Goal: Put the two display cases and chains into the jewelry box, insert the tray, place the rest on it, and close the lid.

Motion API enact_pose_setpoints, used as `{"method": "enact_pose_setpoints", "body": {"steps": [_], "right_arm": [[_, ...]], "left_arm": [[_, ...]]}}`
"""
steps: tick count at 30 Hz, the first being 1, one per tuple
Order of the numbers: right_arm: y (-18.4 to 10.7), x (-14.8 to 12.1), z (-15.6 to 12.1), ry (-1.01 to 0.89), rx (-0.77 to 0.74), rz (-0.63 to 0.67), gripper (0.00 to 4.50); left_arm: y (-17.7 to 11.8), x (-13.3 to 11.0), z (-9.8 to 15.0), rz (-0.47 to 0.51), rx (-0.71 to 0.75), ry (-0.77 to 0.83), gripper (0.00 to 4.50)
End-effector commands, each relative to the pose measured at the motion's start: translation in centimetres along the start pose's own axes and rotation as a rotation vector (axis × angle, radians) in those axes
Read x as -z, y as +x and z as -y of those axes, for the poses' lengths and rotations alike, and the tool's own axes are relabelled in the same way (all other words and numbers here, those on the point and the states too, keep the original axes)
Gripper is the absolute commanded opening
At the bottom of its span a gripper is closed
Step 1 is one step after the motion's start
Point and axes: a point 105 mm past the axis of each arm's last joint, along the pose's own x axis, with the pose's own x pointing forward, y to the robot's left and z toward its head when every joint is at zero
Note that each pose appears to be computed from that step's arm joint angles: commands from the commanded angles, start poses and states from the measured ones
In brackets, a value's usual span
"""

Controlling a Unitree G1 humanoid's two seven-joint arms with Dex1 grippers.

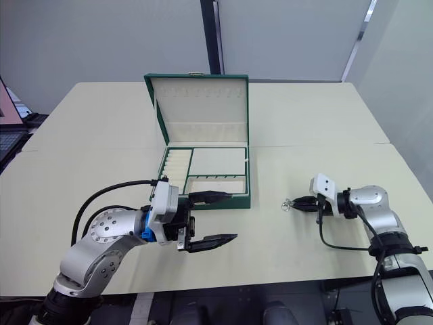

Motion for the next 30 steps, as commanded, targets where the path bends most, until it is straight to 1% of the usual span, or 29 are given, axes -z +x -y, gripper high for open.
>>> {"method": "enact_pose_setpoints", "body": {"steps": [1,5,8,11,15,20,23,25,30], "right_arm": [[-1.5,-1.7,0.4,0.002,0.008,0.042,0.01],[-2.5,-4.0,0.5,-0.001,0.003,0.088,0.01],[-3.0,-5.8,0.3,-0.039,-0.003,0.106,0.01],[-3.2,-8.2,0.0,-0.072,-0.017,0.14,0.01],[-3.0,-11.3,-0.3,-0.095,-0.037,0.189,0.01],[-2.6,-15.6,-0.5,-0.094,-0.065,0.284,0.01],[-1.6,-18.2,-0.7,-0.112,-0.089,0.329,0.01],[-0.6,-19.2,-0.5,-0.137,-0.075,0.323,0.01],[1.7,-21.4,-0.3,-0.143,-0.098,0.345,0.01]], "left_arm": [[0.0,-0.5,0.0,0.025,-0.009,0.018,4.5],[-0.3,-0.5,-0.3,0.026,-0.032,0.016,4.5],[-0.5,-0.5,-0.4,0.028,-0.047,0.014,4.5],[-0.8,-0.5,-0.7,0.032,-0.077,0.01,4.5],[-1.6,-0.5,-1.2,0.038,-0.153,0.013,4.5],[-3.1,-0.7,-1.6,0.065,-0.277,-0.003,4.5],[-4.3,-0.6,-1.5,0.066,-0.373,-0.025,4.5],[-5.1,-0.5,-1.3,0.063,-0.434,-0.039,4.5],[-7.1,-0.5,-1.1,0.064,-0.587,-0.054,4.5]]}}
